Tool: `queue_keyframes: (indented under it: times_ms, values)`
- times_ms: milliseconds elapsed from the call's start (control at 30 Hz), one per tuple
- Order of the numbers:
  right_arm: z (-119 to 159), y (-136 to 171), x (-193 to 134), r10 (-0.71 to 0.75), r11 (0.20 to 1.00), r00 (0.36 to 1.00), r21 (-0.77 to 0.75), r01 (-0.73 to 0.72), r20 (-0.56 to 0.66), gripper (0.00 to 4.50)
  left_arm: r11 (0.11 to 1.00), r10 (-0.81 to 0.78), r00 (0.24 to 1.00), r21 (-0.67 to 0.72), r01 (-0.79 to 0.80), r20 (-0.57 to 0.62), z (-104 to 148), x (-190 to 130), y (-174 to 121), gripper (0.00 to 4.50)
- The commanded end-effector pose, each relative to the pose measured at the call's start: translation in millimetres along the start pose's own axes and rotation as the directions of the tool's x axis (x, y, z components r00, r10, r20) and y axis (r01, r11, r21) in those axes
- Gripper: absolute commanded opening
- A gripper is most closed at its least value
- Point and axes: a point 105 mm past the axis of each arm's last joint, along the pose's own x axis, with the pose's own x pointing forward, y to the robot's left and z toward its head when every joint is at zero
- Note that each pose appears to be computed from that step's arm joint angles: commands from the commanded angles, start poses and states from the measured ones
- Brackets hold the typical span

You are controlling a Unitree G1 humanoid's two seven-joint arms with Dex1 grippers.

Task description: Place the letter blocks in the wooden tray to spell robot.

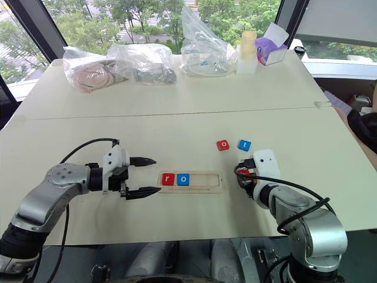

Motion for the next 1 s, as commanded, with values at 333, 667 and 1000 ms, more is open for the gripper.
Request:
queue_keyframes:
  times_ms: [333,667,1000]
  values:
    - [49,-17,-13,0.348,0.79,0.937,-0.532,-0.305,-0.021,4.39,0.998,0.04,0.999,0.041,-0.04,0.0,7,-15,-3,4.5]
    - [33,-39,6,0.545,0.413,0.798,-0.746,-0.522,-0.257,4.39,0.996,0.077,0.997,0.037,-0.076,-0.002,11,-19,-7,4.5]
    - [26,-42,20,0.587,0.319,0.737,-0.742,-0.59,-0.334,4.17,0.993,0.113,0.994,0.022,-0.113,-0.008,10,-24,-11,4.5]
